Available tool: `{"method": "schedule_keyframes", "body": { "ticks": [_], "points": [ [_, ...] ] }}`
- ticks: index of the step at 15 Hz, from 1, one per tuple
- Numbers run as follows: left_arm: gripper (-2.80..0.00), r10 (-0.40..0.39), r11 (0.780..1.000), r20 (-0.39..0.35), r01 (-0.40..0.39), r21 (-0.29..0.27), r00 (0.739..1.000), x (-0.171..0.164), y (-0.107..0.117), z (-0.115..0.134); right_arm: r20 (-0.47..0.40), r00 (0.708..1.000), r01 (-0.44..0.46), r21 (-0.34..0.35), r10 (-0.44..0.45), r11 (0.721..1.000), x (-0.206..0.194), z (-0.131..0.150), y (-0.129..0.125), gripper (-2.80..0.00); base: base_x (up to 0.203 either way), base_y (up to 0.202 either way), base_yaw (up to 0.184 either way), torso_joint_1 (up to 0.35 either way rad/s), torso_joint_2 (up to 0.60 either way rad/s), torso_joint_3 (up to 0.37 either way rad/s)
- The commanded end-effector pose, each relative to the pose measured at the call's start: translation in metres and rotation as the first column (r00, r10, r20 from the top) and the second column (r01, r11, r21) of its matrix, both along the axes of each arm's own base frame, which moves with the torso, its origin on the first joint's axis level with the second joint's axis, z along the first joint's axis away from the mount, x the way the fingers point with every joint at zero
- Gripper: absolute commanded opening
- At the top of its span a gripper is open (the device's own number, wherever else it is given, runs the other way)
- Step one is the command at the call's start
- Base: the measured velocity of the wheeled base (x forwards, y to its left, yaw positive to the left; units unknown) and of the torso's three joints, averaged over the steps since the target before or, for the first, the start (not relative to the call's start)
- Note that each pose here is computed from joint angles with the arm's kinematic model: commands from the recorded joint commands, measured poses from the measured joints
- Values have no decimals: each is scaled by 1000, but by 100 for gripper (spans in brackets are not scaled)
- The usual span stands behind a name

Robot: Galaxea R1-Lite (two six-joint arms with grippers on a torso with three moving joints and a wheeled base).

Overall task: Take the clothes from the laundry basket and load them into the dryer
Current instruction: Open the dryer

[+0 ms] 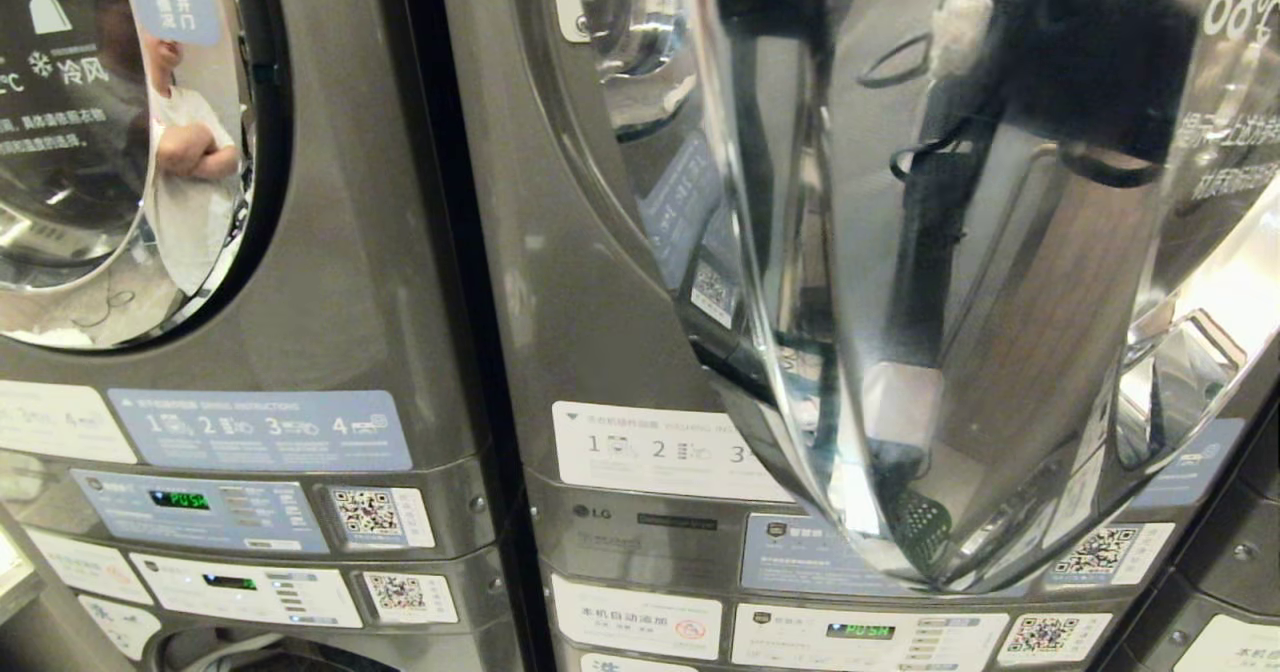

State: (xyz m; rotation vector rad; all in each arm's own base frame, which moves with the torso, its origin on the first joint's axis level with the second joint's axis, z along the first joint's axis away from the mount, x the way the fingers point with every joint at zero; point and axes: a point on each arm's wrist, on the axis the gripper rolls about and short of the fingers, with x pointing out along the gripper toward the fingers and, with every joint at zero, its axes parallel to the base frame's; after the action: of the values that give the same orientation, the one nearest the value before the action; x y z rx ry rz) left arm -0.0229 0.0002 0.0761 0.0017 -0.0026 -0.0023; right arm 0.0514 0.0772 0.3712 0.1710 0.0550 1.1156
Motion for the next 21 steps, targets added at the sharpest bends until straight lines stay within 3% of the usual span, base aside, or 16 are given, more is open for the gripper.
{"method": "schedule_keyframes", "body": {
  "ticks": [1,3,4,5,7,9,11,14,15,16,17,18,19,21],
  "points": [
    [-280,1,1000,2,-1,0,1000,0,0,0,27,997,78,41,-79,996,-14,-1,-27,0,0,0,0,0,0,0],
    [-280,1,1000,2,-1,0,1000,0,0,0,12,972,234,38,-235,971,-13,-9,-37,0,0,0,0,0,0,0],
    [-280,1,1000,2,-1,0,1000,0,0,0,6,939,343,34,-343,939,-10,-13,-43,0,0,0,0,0,0,0],
    [-280,1,1000,2,-1,0,1000,0,0,0,-1,885,466,23,-466,885,-7,-18,-49,0,0,0,0,0,0,0],
    [-280,1,1000,2,-1,0,1000,0,0,0,-31,719,694,-31,-694,720,-4,-43,-64,0,0,0,0,0,0,0],
    [-280,1,1000,2,-1,0,1000,0,0,0,-69,551,814,-175,-832,554,-8,-102,-74,0,0,0,0,0,0,0],
    [-280,1,1000,2,-1,0,1000,0,0,0,-10,459,861,-241,-888,448,-38,-159,-76,0,0,0,0,0,0,0],
    [-280,1,1000,2,-1,1,1000,0,0,0,73,394,871,-349,-916,346,-58,-247,-76,0,0,0,0,0,0,0],
    [-280,1,1000,2,-1,0,1000,0,0,0,87,397,859,-385,-914,337,-55,-271,-76,0,0,0,0,0,0,0],
    [-280,1,1000,1,-1,0,1000,0,0,0,92,417,844,-409,-904,347,-53,-287,-76,0,0,0,0,0,0,0],
    [-280,1,1000,2,-1,1,1000,0,0,0,102,455,825,-422,-884,376,-52,-295,-76,0,0,0,0,0,0,0],
    [-280,1,1000,2,-1,0,1000,0,0,0,116,514,798,-429,-850,424,-52,-295,-76,0,0,0,0,0,0,0],
    [-280,1,1000,2,-1,0,1000,0,0,0,135,542,789,-421,-829,448,-53,-293,-76,0,0,0,0,0,0,0],
    [-280,1,1000,1,-1,0,1000,0,0,0,198,535,825,-331,-821,458,-61,-293,-76,0,0,0,0,0,0,0]
  ]
}}
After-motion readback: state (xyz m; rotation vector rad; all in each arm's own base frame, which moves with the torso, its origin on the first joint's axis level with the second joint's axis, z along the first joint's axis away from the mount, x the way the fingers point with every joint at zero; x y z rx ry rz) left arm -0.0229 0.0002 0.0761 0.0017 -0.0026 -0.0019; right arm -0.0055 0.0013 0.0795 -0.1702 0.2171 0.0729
